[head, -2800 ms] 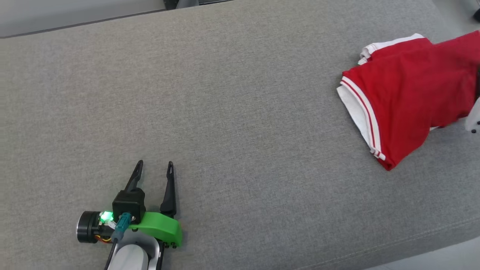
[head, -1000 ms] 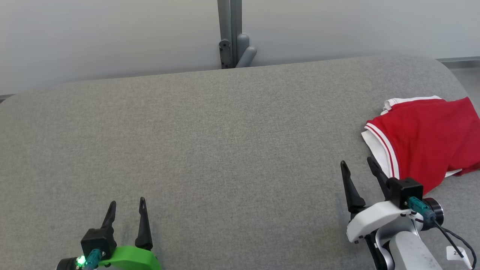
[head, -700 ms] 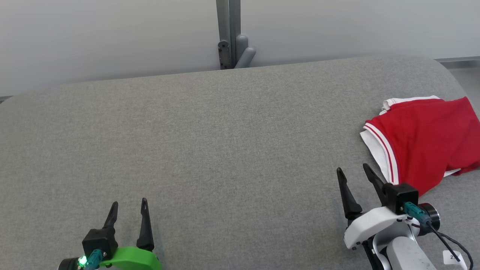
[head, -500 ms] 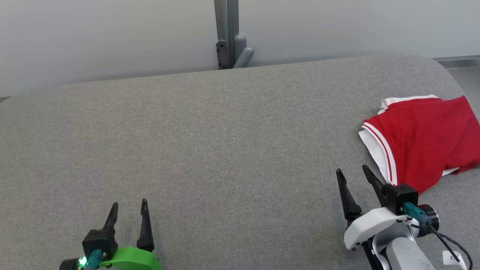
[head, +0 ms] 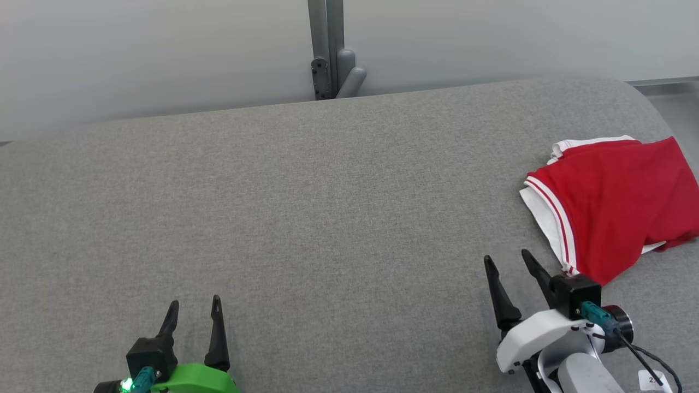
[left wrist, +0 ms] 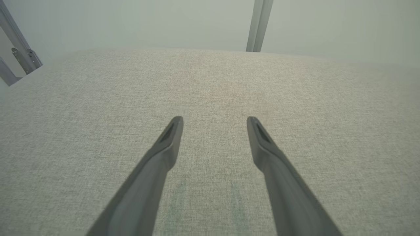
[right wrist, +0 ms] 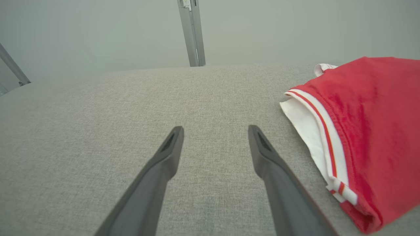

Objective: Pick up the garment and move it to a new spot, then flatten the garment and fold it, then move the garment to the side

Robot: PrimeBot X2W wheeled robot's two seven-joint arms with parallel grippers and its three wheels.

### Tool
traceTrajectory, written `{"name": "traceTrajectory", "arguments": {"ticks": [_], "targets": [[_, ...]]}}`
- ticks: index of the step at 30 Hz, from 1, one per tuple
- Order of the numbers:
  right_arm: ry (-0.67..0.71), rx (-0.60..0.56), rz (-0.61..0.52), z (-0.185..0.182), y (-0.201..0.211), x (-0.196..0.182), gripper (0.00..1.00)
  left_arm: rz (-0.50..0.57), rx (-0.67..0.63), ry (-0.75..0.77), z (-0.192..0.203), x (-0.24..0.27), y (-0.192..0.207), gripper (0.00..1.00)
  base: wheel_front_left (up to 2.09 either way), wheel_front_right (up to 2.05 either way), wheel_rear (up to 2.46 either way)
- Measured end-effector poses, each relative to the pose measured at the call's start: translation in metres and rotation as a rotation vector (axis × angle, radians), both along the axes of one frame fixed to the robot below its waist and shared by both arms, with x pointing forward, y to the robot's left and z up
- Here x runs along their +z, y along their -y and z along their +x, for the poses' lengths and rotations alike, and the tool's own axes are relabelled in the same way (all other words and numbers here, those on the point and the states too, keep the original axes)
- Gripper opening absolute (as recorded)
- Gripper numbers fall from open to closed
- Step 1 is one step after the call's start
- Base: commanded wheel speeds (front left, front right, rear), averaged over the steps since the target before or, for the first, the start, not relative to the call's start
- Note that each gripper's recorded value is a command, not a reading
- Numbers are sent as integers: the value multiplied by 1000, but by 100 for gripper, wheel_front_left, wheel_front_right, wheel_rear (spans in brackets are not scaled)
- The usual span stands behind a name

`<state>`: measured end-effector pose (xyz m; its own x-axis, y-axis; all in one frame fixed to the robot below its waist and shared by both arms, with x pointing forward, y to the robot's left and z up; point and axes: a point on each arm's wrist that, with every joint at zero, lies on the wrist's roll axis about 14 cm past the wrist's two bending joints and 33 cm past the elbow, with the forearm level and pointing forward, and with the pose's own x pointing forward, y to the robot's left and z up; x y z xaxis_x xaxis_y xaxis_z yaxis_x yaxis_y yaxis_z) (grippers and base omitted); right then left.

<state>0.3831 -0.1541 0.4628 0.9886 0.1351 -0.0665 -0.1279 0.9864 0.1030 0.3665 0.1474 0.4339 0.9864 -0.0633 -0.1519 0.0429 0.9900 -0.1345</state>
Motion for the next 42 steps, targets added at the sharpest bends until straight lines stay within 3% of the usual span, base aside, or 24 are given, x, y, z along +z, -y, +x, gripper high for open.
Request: {"name": "traceTrajectory", "arguments": {"ticks": [11,12,19,42], "targets": [[-14,6,1,-3,-2,-5,100,-3,4,-4,-2,-1,-3,100,0,0,0],[-22,5,2,-4,-2,-7,0,-2,4,-11,-3,-3,-3,0,0,0,0],[-102,-11,26,-17,0,-30,0,-18,20,-77,-11,-20,-6,0,0,0,0],[-123,-154,427,-8,20,-16,0,-417,169,-112,-4,-11,-26,0,0,0,0]]}}
